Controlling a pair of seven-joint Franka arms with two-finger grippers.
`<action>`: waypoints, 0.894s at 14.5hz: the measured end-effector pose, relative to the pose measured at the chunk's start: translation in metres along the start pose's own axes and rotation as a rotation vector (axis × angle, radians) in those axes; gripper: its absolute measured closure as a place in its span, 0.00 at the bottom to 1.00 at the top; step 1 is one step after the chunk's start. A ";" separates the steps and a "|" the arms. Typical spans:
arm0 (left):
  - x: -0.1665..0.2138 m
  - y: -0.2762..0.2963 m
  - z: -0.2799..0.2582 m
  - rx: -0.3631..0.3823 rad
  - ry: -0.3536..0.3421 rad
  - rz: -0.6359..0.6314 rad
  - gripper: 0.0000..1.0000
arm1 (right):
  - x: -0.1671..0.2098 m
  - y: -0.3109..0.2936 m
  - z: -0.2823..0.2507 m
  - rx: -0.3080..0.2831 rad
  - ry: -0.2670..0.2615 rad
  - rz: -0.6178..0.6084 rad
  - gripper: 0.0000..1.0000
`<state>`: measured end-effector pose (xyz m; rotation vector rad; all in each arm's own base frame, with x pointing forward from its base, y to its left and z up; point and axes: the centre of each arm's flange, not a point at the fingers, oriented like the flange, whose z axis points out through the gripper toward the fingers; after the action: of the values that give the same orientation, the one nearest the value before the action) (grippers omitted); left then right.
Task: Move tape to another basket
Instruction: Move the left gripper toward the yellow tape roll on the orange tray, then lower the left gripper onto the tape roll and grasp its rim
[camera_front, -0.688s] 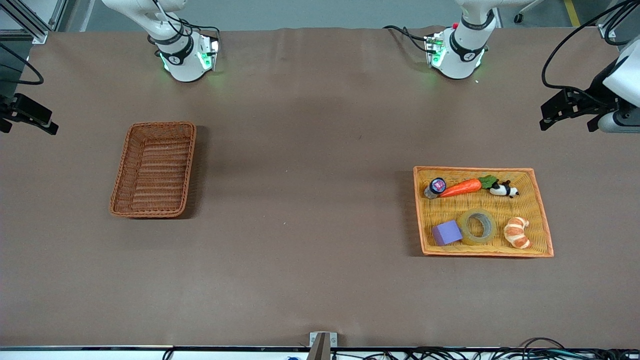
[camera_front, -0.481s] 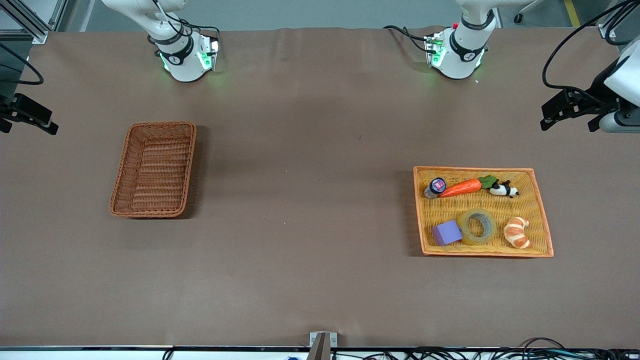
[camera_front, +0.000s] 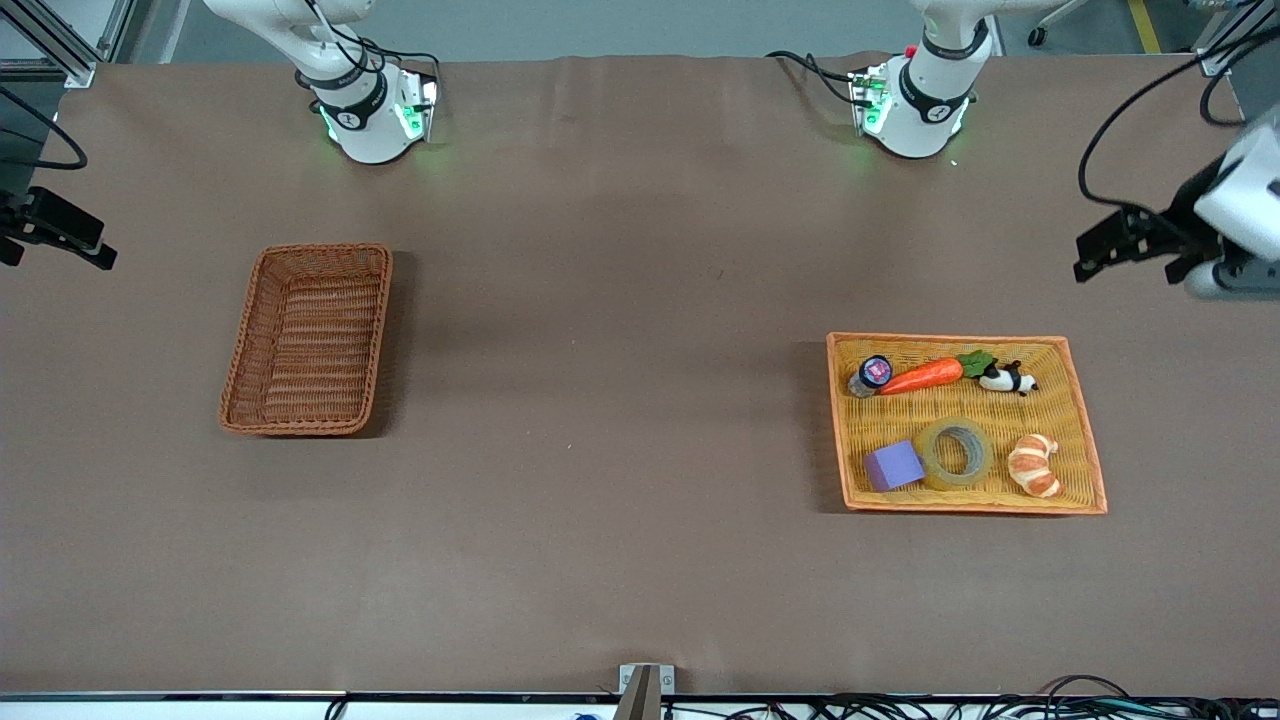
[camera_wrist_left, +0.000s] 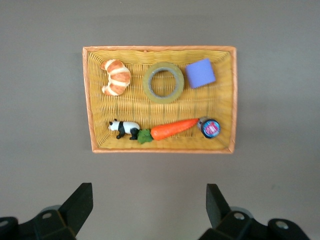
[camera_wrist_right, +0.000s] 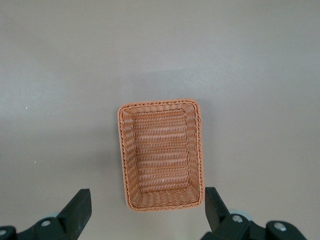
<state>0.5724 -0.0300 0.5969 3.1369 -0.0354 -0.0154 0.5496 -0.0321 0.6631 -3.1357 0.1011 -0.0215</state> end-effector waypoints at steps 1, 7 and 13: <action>0.014 -0.013 0.022 -0.003 0.002 -0.017 0.00 | 0.000 0.000 0.000 0.000 0.000 0.000 0.00; 0.053 -0.038 0.185 0.011 0.064 -0.025 0.00 | 0.000 0.000 0.000 0.000 0.000 0.000 0.00; 0.055 -0.040 0.304 -0.014 0.064 -0.027 0.01 | 0.000 0.000 0.000 0.000 0.000 0.000 0.00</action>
<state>0.6252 0.0071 0.2921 3.1210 0.0077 0.0847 0.5496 -0.0321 0.6630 -3.1357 0.1012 -0.0210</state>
